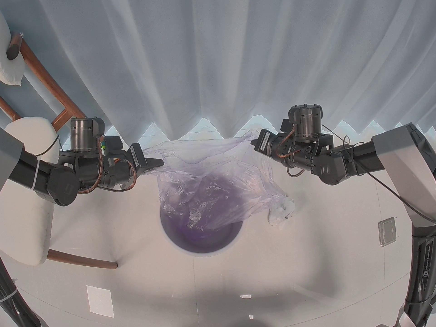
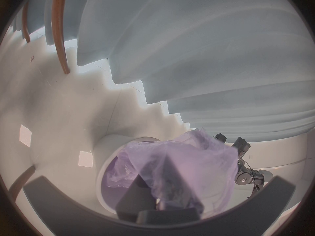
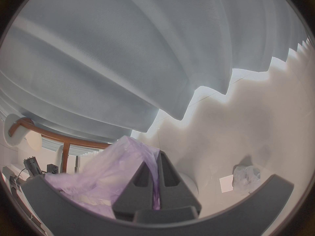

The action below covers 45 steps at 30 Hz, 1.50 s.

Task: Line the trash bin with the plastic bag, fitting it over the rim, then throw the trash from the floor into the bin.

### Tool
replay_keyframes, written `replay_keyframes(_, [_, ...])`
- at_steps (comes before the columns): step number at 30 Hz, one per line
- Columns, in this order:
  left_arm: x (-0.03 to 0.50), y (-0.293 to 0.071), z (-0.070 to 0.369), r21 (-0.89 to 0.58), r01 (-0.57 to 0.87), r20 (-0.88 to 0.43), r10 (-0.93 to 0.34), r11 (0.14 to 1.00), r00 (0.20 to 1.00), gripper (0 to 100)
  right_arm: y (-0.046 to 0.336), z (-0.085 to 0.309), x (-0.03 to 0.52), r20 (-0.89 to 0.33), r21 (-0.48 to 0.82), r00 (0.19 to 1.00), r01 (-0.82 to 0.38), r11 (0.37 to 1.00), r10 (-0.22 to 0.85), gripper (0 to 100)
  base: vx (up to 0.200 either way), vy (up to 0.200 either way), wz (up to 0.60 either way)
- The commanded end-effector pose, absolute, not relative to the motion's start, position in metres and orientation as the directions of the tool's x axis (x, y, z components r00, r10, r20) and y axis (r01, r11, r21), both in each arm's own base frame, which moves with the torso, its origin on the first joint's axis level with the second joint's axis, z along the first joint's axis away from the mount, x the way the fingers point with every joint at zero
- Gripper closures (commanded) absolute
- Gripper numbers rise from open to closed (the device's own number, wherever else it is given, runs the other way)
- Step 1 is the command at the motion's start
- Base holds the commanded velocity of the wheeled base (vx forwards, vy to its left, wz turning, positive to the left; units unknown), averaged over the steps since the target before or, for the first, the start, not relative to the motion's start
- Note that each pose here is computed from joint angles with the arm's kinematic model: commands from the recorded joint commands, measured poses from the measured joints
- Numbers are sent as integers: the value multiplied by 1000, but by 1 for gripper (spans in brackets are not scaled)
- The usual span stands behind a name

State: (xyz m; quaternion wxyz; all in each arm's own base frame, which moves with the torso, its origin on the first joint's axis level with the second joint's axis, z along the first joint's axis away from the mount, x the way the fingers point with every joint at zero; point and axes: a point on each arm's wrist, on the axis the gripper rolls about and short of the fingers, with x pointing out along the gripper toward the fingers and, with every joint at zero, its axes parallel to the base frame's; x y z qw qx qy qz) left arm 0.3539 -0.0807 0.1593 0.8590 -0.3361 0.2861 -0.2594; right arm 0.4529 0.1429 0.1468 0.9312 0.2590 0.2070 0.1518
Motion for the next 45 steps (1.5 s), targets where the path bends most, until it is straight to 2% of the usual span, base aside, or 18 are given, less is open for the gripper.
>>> replay_keyframes(1, [358, -74, 152, -728, 226, -332, -622, 647, 709, 100, 136, 144, 465, -312, 546, 875, -155, 823, 372, 100, 0, 0, 0])
replay_keyframes(10, [375, -65, 131, -716, 145, -379, -554, 683, 742, 100, 125, 143, 481, -345, 544, 874, -111, 832, 342, 100, 0, 0, 0])
replay_keyframes(24, [389, -60, 100, -714, 80, -436, -531, 695, 727, 100, 128, 109, 496, -389, 529, 865, -71, 846, 316, 100, 0, 0, 0])
replay_keyframes(29, [394, -54, 88, -715, 46, -459, -518, 698, 721, 100, 141, 94, 498, -405, 523, 855, -72, 849, 322, 100, 0, 0, 0])
replay_keyframes(45, [414, -54, 58, -714, 0, -499, -509, 700, 702, 100, 149, 74, 518, -392, 515, 871, -58, 855, 296, 100, 0, 0, 0])
